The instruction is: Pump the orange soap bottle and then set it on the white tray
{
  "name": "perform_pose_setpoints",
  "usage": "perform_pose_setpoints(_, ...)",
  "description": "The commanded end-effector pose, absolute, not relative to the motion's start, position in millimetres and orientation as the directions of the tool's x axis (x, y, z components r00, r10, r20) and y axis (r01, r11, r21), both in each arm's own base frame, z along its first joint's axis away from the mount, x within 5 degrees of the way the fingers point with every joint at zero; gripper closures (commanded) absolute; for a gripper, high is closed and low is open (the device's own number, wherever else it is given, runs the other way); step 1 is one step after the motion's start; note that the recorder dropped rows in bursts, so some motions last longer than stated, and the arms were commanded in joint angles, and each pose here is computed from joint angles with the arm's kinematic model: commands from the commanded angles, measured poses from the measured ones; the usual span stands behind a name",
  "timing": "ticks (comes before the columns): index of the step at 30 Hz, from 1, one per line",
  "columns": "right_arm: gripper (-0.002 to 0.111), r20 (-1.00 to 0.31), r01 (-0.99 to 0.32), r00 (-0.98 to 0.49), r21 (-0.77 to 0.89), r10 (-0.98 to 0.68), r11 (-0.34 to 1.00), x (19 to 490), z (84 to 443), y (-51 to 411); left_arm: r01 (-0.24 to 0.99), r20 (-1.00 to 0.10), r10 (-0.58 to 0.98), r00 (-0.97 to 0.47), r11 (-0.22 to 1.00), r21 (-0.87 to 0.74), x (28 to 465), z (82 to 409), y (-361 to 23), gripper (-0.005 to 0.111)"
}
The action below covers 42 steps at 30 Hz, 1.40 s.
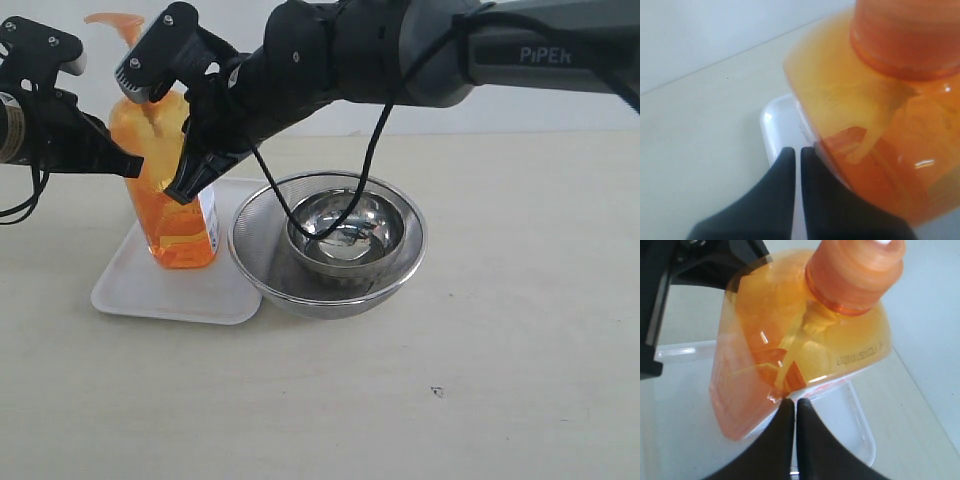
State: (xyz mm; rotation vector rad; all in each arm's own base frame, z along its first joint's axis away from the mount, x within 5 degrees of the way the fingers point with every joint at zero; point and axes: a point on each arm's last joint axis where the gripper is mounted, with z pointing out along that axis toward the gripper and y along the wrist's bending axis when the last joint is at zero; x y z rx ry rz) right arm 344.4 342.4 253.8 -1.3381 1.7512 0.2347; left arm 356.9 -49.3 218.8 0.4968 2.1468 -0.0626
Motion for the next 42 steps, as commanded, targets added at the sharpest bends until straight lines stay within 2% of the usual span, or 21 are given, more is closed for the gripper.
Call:
perform_pose_setpoints(1,0.108,-0.751,-0.842,-0.015,-0.347,-0.660,0.414,345,258,343,0.392,-0.799,0.334,-0.500,0.910,0.136,357,221,-52,0.102)
perform_pose_setpoints(32,0.108,-0.745,-0.846,-0.019,-0.343,-0.667,0.407,344,258,342,0.413,-0.810,0.346,-0.474,0.899,0.143,365,226,-54,0.102)
perform_pose_setpoints(36,0.108,-0.720,-0.858,-0.023,-0.343,-0.694,0.383,342,256,341,0.354,-0.830,0.301,-0.469,0.925,0.136,361,239,-50,0.102)
perform_pose_setpoints(42,0.108,-0.689,-0.855,-0.014,-0.367,-0.725,0.365,342,256,337,0.203,-0.843,0.289,-0.454,0.955,0.218,337,257,-33,0.102)
